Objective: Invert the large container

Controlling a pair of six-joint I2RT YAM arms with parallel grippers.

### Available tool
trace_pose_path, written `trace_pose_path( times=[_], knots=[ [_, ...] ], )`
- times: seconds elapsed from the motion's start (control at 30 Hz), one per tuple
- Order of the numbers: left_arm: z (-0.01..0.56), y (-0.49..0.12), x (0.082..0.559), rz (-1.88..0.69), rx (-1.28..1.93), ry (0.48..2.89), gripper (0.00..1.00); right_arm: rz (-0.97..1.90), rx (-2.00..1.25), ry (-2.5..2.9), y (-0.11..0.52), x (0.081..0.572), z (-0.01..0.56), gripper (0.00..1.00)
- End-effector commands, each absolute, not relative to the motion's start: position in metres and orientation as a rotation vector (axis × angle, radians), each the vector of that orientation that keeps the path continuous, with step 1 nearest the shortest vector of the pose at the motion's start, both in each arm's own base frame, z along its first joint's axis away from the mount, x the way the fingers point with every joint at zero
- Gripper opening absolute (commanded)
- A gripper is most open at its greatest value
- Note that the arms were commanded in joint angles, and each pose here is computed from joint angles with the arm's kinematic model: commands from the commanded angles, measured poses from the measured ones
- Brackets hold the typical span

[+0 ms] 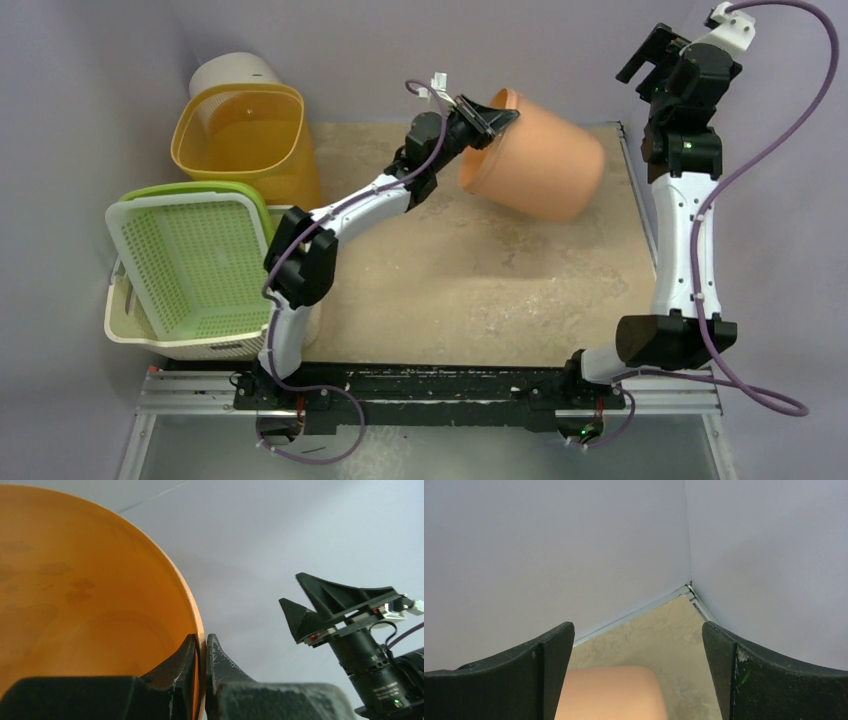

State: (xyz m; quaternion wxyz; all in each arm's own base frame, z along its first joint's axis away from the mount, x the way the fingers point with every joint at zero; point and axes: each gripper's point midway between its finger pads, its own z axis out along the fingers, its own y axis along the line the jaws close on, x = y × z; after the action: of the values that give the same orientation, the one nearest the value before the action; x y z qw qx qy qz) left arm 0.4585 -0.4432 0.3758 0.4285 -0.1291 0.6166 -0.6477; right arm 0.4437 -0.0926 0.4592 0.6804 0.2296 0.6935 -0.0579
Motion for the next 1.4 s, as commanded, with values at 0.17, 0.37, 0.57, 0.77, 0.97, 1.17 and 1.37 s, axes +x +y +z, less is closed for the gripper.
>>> trace_pose_path(
  times=[0.17,0.37,0.57,0.77,0.97,1.17,1.37],
  knots=[
    [0.431,-0.446,0.447,-2.217,-0.537,1.021,0.0,-0.18,0.5,1.425,-0.101,0.421,0.504,1.0],
    [0.42,-0.444,0.456,-2.472,-0.693,0.768,0.0,-0.179,0.489,1.441,-0.1,0.428,0.499,1.0],
    [0.369,-0.43,0.463,-2.63,-0.944,0.555,0.0,-0.173,0.481,1.466,-0.099,0.435,0.489,1.0],
    [0.303,-0.429,0.474,-2.575,-1.089,0.65,0.0,-0.162,0.471,1.493,-0.097,0.444,0.478,1.0],
    [0.257,-0.427,0.487,-2.497,-1.178,0.777,0.0,-0.13,0.459,1.514,-0.093,0.452,0.469,1.0],
    [0.189,-0.4,0.495,-2.314,-1.291,0.976,0.0,-0.112,0.443,1.554,-0.088,0.46,0.454,1.0],
    [0.155,-0.382,0.503,-2.17,-1.27,1.186,0.11,-0.09,0.425,1.593,-0.084,0.466,0.438,1.0]
  ],
)
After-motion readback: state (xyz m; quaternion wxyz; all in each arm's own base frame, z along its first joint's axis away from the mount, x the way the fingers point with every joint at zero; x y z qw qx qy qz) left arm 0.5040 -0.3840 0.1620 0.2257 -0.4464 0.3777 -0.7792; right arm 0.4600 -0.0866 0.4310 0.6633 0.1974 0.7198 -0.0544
